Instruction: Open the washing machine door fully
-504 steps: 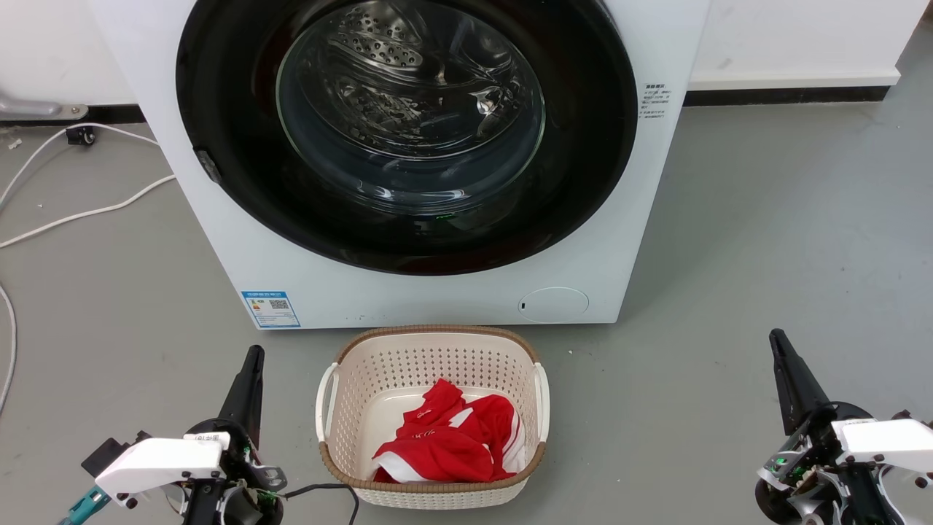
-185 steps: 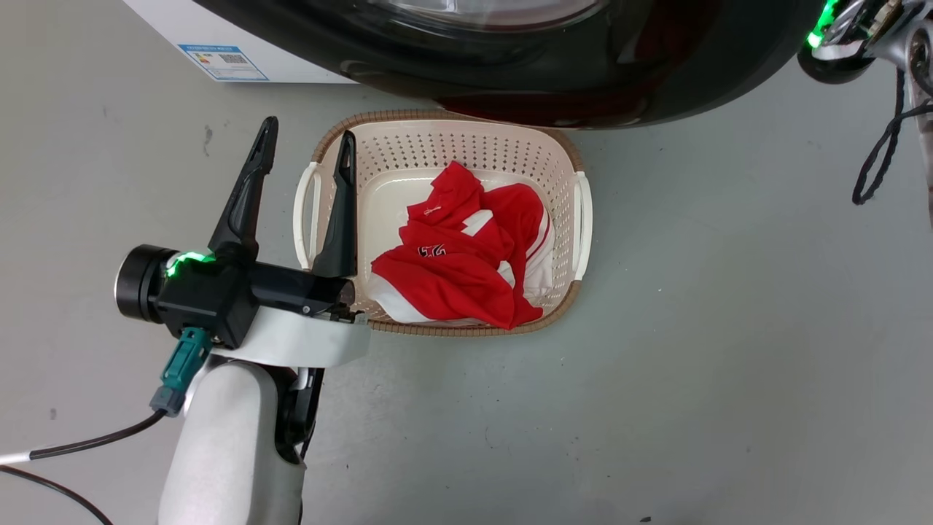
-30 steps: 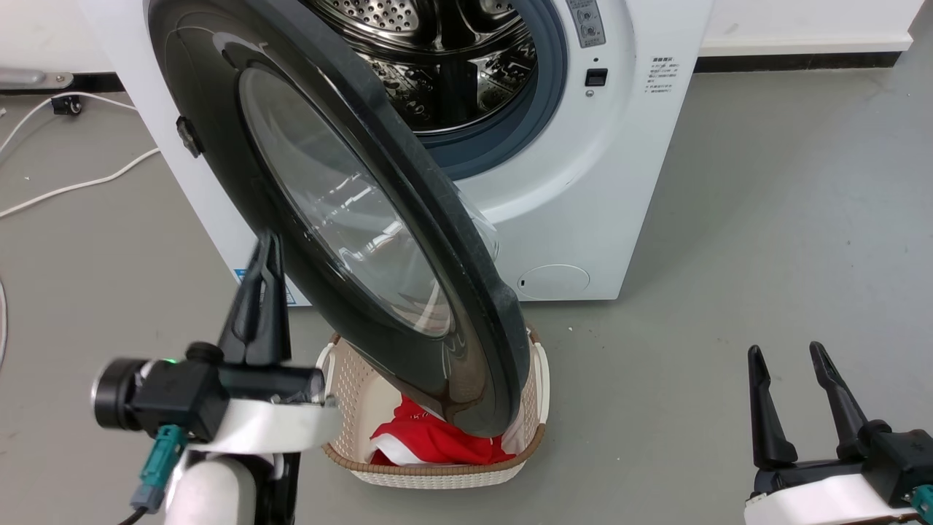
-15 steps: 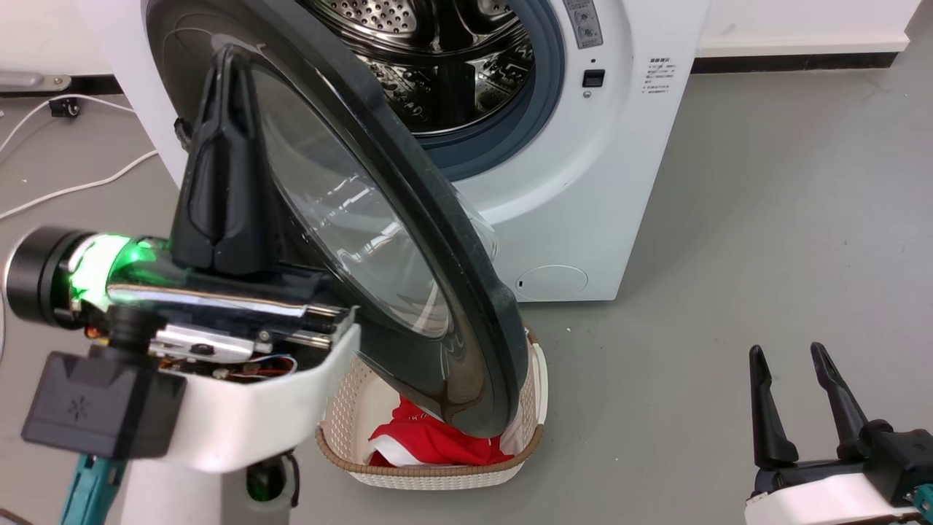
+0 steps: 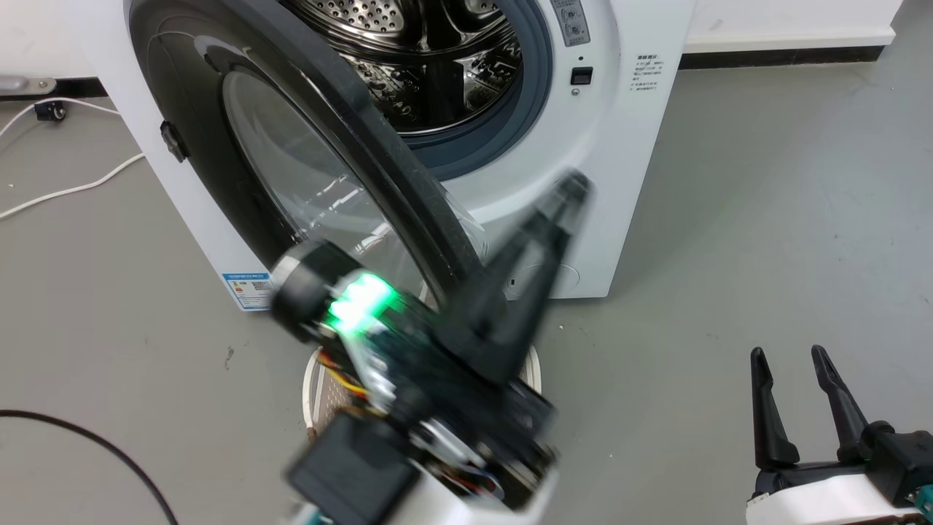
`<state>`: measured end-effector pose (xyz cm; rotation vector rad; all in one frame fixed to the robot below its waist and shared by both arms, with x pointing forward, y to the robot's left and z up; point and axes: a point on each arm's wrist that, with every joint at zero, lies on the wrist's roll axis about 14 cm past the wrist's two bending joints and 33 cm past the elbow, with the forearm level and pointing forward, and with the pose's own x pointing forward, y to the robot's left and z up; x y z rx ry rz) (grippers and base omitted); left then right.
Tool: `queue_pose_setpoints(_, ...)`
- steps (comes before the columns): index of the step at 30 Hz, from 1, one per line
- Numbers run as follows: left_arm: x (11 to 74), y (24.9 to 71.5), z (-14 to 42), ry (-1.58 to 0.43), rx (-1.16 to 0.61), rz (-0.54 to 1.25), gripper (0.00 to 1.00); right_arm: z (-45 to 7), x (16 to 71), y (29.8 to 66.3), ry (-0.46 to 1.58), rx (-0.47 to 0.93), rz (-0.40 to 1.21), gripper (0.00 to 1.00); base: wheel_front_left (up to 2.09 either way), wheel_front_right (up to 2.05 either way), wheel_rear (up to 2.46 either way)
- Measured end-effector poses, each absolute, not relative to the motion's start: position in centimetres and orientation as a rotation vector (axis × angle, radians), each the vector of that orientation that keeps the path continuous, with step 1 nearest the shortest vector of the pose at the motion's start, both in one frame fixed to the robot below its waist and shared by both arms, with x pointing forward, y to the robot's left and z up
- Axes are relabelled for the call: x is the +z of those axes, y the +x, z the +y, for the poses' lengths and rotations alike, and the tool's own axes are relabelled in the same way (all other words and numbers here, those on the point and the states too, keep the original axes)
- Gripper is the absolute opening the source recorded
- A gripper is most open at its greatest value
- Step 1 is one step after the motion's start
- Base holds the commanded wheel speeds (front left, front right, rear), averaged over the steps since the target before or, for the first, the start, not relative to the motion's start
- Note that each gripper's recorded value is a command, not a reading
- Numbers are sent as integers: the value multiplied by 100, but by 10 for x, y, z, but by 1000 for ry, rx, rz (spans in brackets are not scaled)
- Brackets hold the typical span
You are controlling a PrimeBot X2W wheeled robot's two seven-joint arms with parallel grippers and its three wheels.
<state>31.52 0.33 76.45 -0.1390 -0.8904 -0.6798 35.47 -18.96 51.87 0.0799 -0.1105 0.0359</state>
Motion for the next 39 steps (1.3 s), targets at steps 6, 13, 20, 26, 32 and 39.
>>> queue_pose_setpoints(6,708,302,-40,-184,-845,-644,0,-189,517,355,86,38,-106,100,0,0,0)
queue_pose_setpoints(13,631,299,-51,-227,-859,-338,0,-186,516,354,95,46,-100,100,0,0,0)
queue_pose_setpoints(20,581,303,-50,-211,-834,-169,0,-180,510,356,99,63,-77,100,0,0,0)
queue_pose_setpoints(26,561,319,-50,-199,-796,-118,0,-178,506,359,107,67,-66,100,0,0,0)
queue_pose_setpoints(32,556,346,-45,-205,-731,-119,0,-181,502,360,115,56,-53,100,0,0,0)
queue_pose_setpoints(39,558,367,-43,-214,-693,-129,0,-183,499,360,117,46,-49,100,0,0,0)
